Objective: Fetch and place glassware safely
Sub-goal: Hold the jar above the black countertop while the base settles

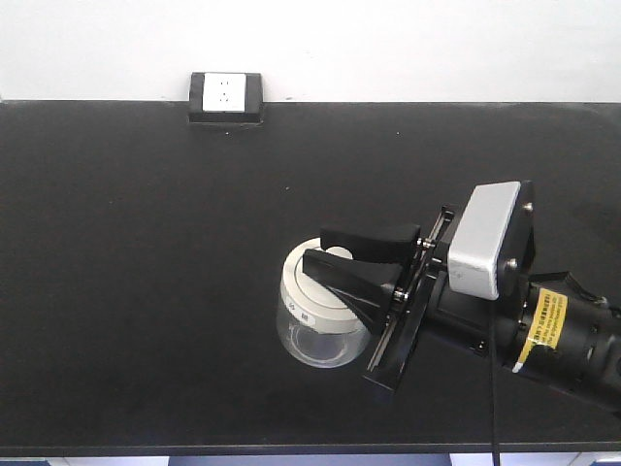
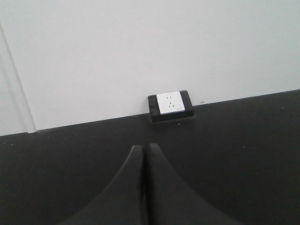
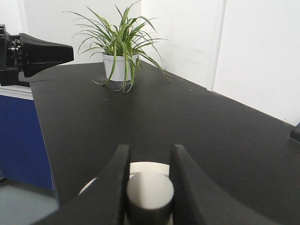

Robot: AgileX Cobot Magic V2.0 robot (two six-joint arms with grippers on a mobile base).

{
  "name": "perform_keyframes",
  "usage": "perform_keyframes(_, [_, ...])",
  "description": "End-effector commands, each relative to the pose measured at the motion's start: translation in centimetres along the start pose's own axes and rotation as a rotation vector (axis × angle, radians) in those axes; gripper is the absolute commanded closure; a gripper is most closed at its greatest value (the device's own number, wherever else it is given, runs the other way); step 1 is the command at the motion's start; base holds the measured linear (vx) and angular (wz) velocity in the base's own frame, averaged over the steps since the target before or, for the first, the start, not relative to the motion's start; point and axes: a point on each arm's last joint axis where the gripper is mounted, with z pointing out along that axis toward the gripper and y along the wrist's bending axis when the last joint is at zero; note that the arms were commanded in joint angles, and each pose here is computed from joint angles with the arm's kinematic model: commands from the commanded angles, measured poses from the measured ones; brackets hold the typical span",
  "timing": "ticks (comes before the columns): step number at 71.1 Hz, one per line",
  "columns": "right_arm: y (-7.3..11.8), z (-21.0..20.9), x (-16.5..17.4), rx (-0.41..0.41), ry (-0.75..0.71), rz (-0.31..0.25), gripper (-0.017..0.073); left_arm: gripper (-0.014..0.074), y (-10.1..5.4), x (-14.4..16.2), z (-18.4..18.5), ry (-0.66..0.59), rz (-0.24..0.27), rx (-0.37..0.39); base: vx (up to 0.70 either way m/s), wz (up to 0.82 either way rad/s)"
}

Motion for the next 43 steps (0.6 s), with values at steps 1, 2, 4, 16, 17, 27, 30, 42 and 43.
perform_keyframes(1, [0.18, -0.10, -2.15, -0.024, -0.127, -0.001, 0.0563, 0.0601, 0.07, -1.58, -0.04, -0.100, -0.012, -0.002, 0.03, 0.01])
perform_keyframes(2, [0.18, -0.10, -2.15, -0.024, -0.127, -0.001, 0.0563, 0.0601, 0.07, -1.58, -0.04, -0.100, -0.012, -0.002, 0.03, 0.01])
perform_keyframes(4, [0.18, -0.10, -2.15, -0.024, -0.127, -0.001, 0.0563, 0.0601, 0.07, -1.58, -0.04, -0.100, -0.012, -0.002, 0.03, 0.01])
perform_keyframes(16, [0.18, -0.10, -2.15, -0.024, -0.127, -0.001, 0.0563, 0.0601, 0.07, -1.58, -0.04, -0.100, -0.012, -0.002, 0.03, 0.01])
perform_keyframes(17, [0.18, -0.10, -2.15, -0.024, -0.127, -0.001, 0.0563, 0.0601, 0.07, -1.58, -0.04, -0.100, -0.012, -0.002, 0.03, 0.01])
perform_keyframes(27, [0.18, -0.10, -2.15, -0.024, -0.127, -0.001, 0.0563, 0.0601, 0.07, -1.58, -0.04, -0.100, -0.012, -0.002, 0.03, 0.01])
perform_keyframes(30, [0.18, -0.10, -2.15, -0.024, -0.127, -0.001, 0.0563, 0.0601, 0.07, -1.58, -0.04, -0.100, -0.012, -0.002, 0.03, 0.00])
perform_keyframes(42, [0.18, -0.10, -2.15, -0.024, -0.127, -0.001, 0.0563, 0.0601, 0.07, -1.58, -0.04, -0.100, -0.012, -0.002, 0.03, 0.00])
perform_keyframes(43, [0.18, -0.10, -2.15, -0.024, -0.127, -0.001, 0.0563, 0.0601, 0.07, -1.58, -0.04, -0.100, -0.012, -0.002, 0.03, 0.00])
